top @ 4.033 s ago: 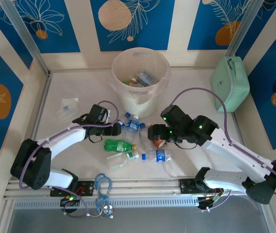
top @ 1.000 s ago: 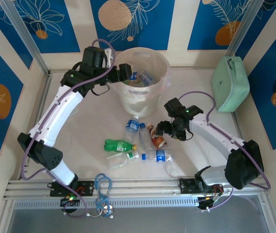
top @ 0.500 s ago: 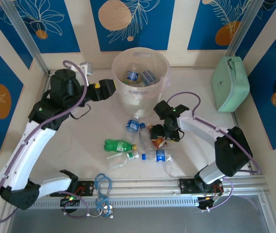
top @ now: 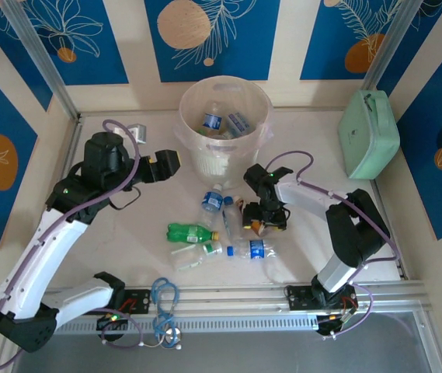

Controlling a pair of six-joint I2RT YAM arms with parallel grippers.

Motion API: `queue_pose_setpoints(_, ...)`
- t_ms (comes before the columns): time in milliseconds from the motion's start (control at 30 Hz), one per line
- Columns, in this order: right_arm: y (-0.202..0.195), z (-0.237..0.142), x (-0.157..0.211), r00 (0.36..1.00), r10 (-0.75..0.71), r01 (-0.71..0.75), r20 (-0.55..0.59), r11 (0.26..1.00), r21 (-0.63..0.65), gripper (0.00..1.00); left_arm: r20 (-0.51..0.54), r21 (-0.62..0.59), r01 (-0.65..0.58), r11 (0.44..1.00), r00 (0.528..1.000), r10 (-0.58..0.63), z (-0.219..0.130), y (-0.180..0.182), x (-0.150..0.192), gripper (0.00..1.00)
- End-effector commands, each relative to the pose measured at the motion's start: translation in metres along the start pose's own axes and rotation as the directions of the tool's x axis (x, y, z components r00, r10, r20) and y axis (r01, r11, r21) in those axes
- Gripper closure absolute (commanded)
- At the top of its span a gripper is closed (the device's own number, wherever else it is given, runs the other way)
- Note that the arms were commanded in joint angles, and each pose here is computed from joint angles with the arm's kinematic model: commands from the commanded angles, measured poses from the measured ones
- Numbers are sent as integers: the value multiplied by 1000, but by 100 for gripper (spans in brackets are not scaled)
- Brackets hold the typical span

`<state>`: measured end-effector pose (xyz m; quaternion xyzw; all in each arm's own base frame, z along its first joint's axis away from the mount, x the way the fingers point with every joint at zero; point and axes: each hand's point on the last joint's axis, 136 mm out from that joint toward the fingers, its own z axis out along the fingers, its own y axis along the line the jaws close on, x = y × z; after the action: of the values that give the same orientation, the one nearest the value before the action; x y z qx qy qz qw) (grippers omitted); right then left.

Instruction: Put the plastic bottles in the bin

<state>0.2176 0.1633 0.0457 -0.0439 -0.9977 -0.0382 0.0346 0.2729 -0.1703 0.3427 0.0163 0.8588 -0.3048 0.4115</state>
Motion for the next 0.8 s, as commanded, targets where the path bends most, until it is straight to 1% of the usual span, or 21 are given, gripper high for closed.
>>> queue_pose_setpoints(0, -9, -1, -2, 998, 64, -64, -1, 998, 0, 18, 8, 20, 20, 1000, 1000, -20, -2, -1, 0, 6)
queue_pose_setpoints(100, -15, 1, -1, 996, 92, -93, -13, 996, -9, 20, -2, 10, 23, 1000, 1000, -23, 1, 4, 5, 6)
queue_pose_setpoints(233, -15, 3, -4, 996, 84, -84, -10, 996, -16, 20, -13, 4, 29, 1000, 1000, -29, 4, 8, 11, 6)
queue_pose_setpoints(267, -14, 3, -6, 997, 75, -75, -7, 997, -15, 18, -15, 4, 30, 1000, 999, -30, 5, 8, 12, 7)
queue_pose_setpoints(367, -14, 1, -13, 998, 54, -54, 14, 999, -2, 10, -20, 5, 36, 999, 999, -35, 7, 9, 13, 7)
queue_pose_setpoints(433, -14, -2, -16, 999, 46, -46, 28, 999, -6, 6, -18, 6, 37, 999, 999, -37, 7, 9, 13, 7)
queue_pose_setpoints(600, -6, -11, -26, 996, 12, -8, 85, 999, -41, 2, -25, 3, 44, 999, 999, -44, 9, 11, 15, 8)
queue_pose_setpoints(767, -10, -10, -38, 993, -49, 47, 105, 999, 17, 1, -30, 11, 56, 998, 998, -55, 12, 10, 16, 9)
